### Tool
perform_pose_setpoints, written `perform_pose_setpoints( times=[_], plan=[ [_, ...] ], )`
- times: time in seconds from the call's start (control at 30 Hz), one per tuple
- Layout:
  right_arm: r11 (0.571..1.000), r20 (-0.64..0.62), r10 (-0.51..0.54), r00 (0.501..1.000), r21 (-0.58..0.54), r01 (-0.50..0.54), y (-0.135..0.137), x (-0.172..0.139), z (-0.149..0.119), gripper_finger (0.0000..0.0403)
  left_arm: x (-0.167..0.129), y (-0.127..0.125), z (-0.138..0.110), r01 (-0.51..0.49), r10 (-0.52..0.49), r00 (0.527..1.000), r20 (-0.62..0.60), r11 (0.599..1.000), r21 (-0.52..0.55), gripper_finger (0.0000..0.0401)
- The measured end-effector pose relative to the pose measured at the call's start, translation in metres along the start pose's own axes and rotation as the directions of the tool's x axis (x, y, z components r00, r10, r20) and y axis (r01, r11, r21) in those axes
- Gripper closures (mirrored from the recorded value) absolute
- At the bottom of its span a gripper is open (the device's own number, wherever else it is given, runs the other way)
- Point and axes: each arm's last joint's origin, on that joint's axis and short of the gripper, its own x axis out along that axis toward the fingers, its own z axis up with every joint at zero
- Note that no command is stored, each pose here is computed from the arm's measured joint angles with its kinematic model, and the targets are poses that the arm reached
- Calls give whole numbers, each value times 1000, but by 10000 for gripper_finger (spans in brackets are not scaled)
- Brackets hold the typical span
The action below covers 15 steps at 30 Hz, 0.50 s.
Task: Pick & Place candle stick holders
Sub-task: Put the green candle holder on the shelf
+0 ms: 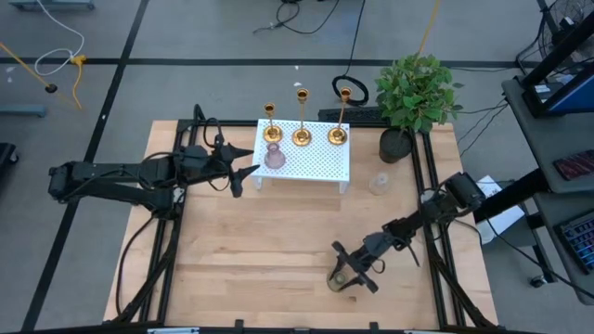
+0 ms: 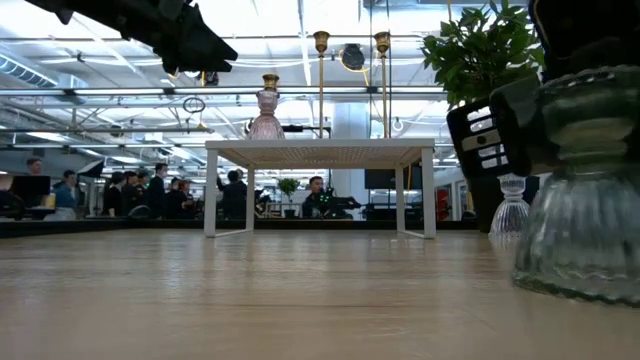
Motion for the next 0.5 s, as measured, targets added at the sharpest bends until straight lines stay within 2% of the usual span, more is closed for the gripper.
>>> perform_pose_setpoints(
  times=[0.17, 0.3, 0.5],
  plan=[
    [1000, 4, -26, 1000, 15, 25, -8, -2, 1, 270, 0, 0, 0, 0, 0, 1000, 0, 1000, 5, 169],
    [999, 32, -46, 998, 13, 45, -14, -4, 3, 272, 0, 0, 0, 0, 0, 1000, 0, 1000, 22, 169],
    [995, 173, -89, 981, -25, 95, -29, -11, 20, 270, 0, 0, 0, 0, 0, 1000, 0, 1000, 24, 169]
  ],
)
